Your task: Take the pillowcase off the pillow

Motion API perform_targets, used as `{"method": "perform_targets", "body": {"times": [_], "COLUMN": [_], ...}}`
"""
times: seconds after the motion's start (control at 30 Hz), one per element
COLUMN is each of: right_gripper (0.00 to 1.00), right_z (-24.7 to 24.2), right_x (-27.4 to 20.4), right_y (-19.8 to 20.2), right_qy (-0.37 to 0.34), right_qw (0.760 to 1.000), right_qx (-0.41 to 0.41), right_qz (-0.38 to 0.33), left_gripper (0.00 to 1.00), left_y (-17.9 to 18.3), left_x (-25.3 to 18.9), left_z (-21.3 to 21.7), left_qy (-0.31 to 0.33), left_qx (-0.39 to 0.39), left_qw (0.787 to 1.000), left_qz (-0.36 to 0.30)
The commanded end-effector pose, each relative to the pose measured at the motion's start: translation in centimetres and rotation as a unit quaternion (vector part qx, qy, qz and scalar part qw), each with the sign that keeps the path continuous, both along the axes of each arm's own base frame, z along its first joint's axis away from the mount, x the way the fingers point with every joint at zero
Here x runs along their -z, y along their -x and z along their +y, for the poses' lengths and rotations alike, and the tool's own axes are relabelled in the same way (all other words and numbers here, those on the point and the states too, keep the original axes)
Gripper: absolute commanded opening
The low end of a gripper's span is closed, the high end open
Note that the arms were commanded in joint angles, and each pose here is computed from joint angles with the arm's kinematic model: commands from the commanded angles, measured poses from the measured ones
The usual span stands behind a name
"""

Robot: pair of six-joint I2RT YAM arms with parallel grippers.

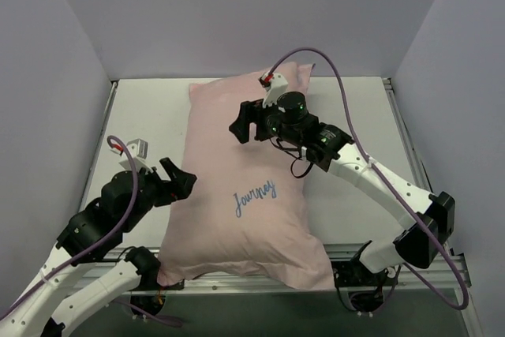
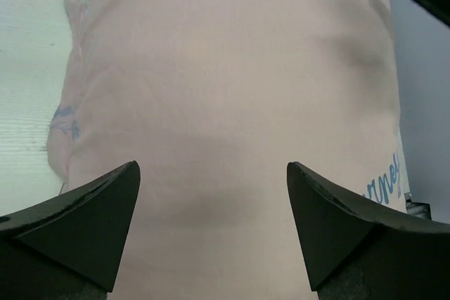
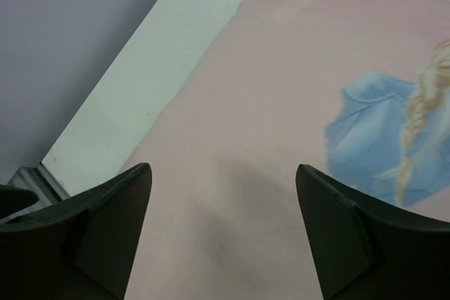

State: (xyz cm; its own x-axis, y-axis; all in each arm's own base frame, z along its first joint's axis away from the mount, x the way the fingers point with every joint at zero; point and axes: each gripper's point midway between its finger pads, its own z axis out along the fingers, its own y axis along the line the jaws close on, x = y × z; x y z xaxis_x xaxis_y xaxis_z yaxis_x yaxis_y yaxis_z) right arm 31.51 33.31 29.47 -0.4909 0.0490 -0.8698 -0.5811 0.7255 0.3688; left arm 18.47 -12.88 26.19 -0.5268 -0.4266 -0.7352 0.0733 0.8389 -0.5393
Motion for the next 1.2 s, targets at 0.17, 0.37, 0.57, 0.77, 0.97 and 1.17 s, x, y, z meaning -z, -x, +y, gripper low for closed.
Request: {"method": "perform_targets", "body": {"times": [0.17,0.37,0.57,0.77,0.97,1.17], "right_gripper": [0.86,0.84,0.82,0.8,0.82,0.84], "right_z": [-9.7,-9.8,-5.4,1.3,2.4,-4.8], "right_x": [-0.8,8.4,14.7,14.8,11.1,5.8], "right_y": [-2.0,2.4,9.0,14.7,13.1,6.8], "right_qy": [0.099,0.149,0.055,0.023,0.041,0.065], "right_qw": [0.977,0.981,0.988,0.99,0.996,0.989], "right_qx": [0.185,0.117,0.058,-0.036,-0.022,0.131], "right_qz": [-0.046,0.05,0.133,0.136,0.077,0.007], "left_gripper": [0.94,0.94,0.94,0.94,0.94,0.94], "left_y": [-1.3,-5.6,-13.6,-22.8,-25.2,-19.6], "left_x": [2.8,6.5,9.8,4.2,-2.6,-4.1], "left_z": [-1.4,-3.7,-4.0,-8.8,-8.0,-2.7], "left_qy": [-0.051,-0.065,-0.113,-0.114,-0.121,-0.133], "left_qx": [0.02,0.002,-0.023,0.018,-0.019,-0.08], "left_qw": [0.998,0.997,0.99,0.993,0.99,0.985], "left_qz": [0.042,0.053,0.076,0.005,-0.071,-0.074]}}
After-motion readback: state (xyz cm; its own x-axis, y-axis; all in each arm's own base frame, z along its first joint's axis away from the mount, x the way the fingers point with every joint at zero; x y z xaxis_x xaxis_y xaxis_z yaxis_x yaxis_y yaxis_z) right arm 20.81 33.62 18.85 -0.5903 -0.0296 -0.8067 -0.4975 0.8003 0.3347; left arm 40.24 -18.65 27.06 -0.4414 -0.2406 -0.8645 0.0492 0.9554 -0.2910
